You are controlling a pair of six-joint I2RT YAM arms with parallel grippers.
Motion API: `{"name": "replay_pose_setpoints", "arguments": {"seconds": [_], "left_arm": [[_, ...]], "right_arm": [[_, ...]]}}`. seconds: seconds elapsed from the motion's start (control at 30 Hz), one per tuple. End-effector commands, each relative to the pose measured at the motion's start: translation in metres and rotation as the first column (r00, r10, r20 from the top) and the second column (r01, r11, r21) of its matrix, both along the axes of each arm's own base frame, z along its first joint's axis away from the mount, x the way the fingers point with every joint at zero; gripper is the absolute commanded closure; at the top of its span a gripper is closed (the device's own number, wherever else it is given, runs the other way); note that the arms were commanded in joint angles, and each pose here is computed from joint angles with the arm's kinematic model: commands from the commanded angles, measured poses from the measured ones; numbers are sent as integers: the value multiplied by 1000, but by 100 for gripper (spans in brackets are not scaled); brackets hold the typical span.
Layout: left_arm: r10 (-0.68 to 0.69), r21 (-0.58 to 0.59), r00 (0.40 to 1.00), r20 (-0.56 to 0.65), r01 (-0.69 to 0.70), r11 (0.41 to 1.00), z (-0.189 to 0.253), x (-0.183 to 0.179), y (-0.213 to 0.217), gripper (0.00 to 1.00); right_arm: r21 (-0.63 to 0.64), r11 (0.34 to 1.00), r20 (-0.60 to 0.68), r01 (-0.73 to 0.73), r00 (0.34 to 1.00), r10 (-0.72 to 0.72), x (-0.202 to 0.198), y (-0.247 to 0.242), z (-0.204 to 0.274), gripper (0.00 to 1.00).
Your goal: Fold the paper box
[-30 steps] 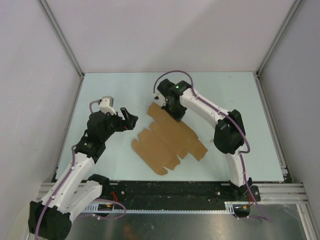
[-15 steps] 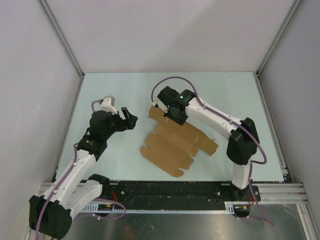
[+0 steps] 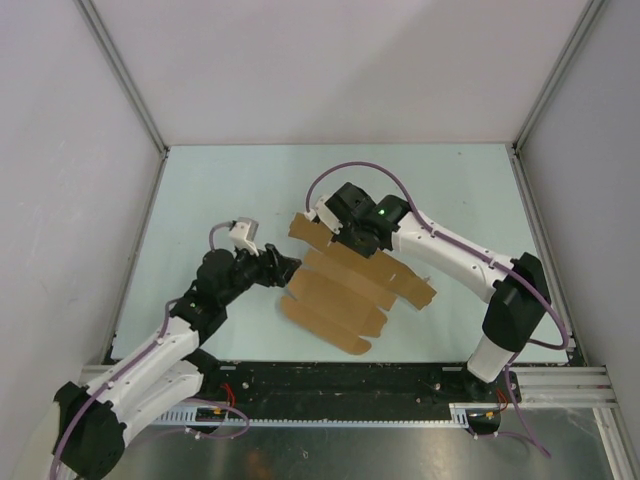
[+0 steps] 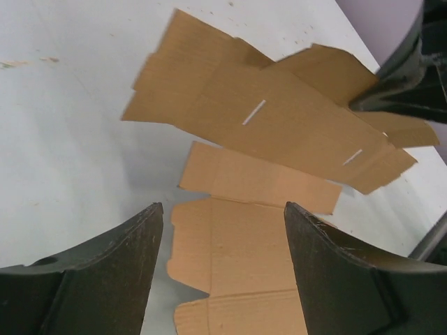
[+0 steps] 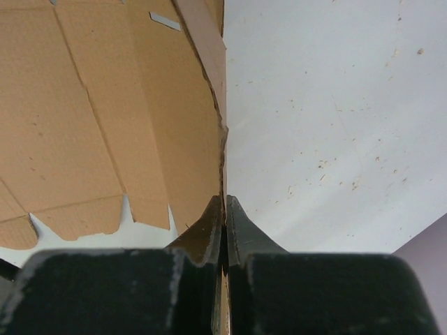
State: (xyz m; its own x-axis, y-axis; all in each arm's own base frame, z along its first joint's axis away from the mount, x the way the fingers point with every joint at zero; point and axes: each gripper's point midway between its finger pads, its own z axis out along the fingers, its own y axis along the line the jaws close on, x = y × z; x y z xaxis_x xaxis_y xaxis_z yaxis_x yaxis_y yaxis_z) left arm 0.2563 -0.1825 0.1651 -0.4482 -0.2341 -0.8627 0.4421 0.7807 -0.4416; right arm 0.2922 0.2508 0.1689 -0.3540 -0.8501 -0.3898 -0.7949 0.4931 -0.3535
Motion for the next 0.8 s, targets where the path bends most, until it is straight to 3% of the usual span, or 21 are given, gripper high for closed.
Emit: {"name": "replay_pose_setpoints", "arguments": {"seconds": [0.0,0.17,0.33,0.4,0.53,0.77], "left_arm": [[-73,-54,993,97,78,995,19,-3,-21,26],[-73,-35,992,107,77,996,17,3,-24,33],[-98,16,993,60,97,995,-3,12,-31,34],[-113,25,993,33,112,993,-10,14,-35,32],[-105,44,994,0,105,993,-20,21,-37,15],[-100,60,995,4,100,993,-18,36,-42,14]], "right_arm": [[65,998,23,-17,1000,16,2,8,12,100],[94,995,6,-31,1000,30,-3,12,14,100],[112,993,6,-42,999,41,-7,11,21,100],[109,993,-1,-39,999,39,-9,9,21,100],[134,990,-10,-49,999,50,-13,9,27,100],[157,986,-25,-58,998,63,-18,8,30,100]]}}
